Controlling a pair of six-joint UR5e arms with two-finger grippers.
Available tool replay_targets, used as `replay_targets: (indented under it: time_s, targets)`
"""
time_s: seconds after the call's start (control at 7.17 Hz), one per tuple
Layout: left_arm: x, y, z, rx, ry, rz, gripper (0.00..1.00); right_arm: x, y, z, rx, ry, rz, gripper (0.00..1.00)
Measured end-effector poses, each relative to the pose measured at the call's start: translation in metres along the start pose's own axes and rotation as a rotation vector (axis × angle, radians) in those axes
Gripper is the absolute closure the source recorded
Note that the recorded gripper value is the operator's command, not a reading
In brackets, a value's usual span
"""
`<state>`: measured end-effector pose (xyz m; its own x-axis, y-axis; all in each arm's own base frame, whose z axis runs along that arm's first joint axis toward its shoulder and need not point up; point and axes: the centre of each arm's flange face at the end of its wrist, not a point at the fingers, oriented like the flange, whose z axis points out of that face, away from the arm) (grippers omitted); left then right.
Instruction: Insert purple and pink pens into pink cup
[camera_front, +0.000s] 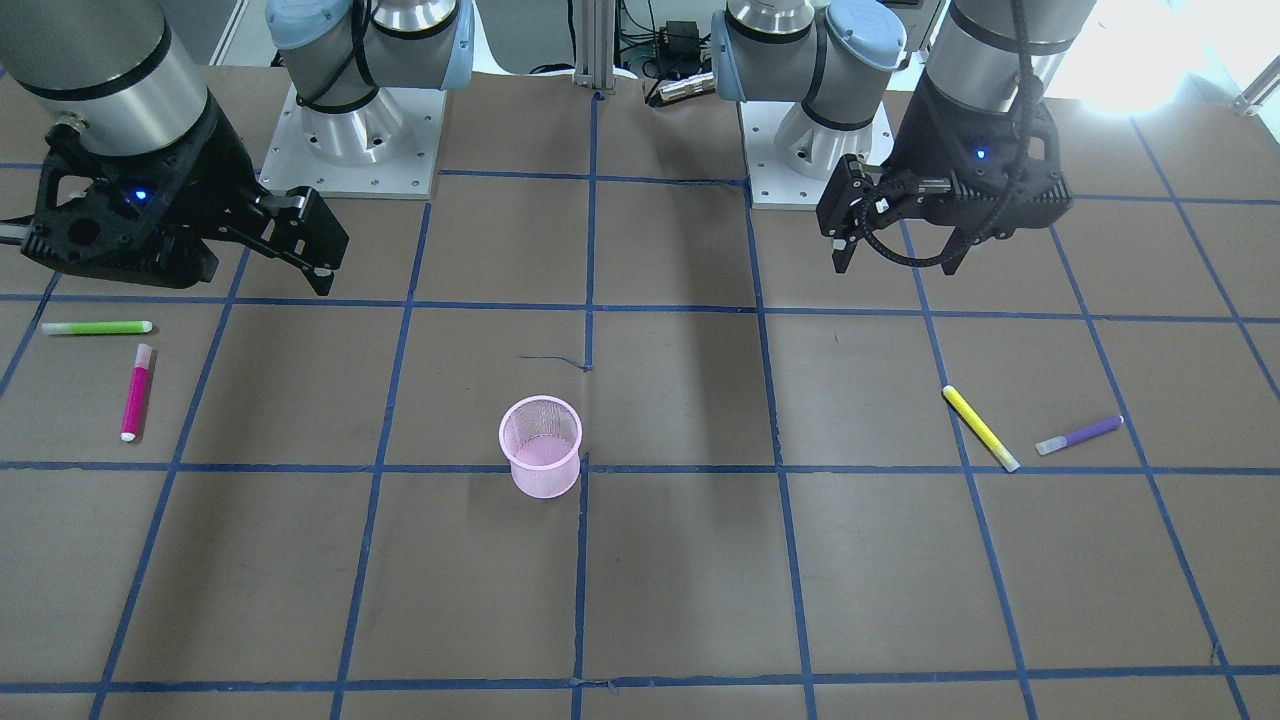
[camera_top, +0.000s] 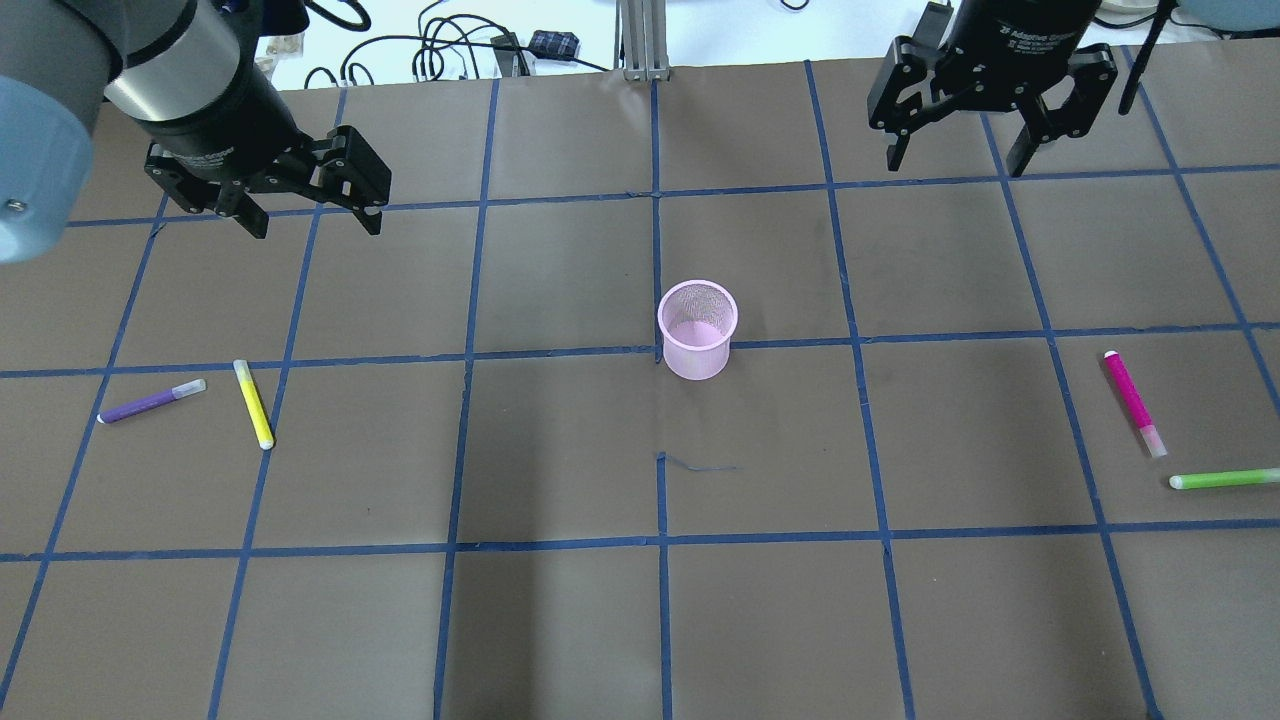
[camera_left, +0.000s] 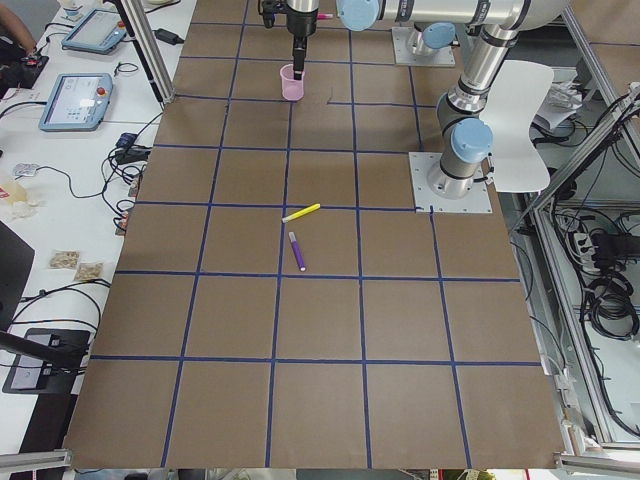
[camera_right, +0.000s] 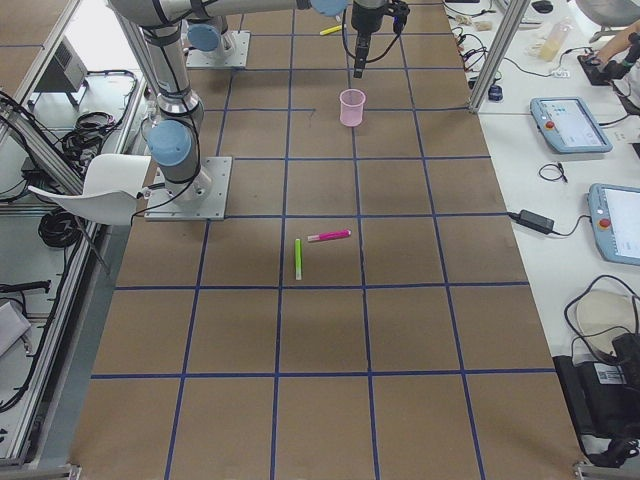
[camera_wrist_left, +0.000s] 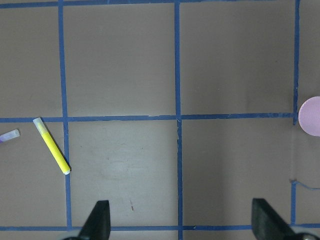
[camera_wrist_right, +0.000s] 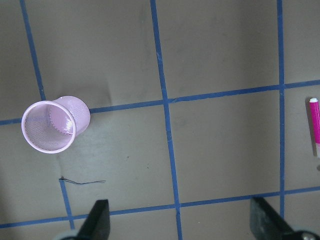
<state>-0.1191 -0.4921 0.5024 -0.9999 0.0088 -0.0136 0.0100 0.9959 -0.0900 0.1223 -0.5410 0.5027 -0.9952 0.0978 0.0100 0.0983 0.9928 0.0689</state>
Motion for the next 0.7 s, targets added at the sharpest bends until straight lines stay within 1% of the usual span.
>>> replay_targets:
  time_s: [0.14,0.28,0.42,0.56,0.7]
  targets:
    - [-0.002,0.001,0.003,-0.008,0.0,0.019,0.0,0.019,-0.004,0.021,-0.035,0.003,-0.011,0.0]
    - [-0.012,0.0,0.006,-0.019,-0.002,0.053,0.0,0.059,-0.013,0.053,-0.074,0.002,-0.005,0.0]
    - [-0.037,-0.001,0.012,-0.032,-0.002,0.086,0.0,0.114,-0.021,0.089,-0.088,0.008,-0.034,0.0]
    - [-0.07,-0.001,0.018,-0.046,-0.001,0.135,0.0,0.173,-0.029,0.131,-0.083,0.031,-0.099,0.0]
    - [-0.106,-0.001,0.025,-0.059,0.004,0.206,0.0,0.225,-0.037,0.177,-0.07,0.06,-0.173,0.0]
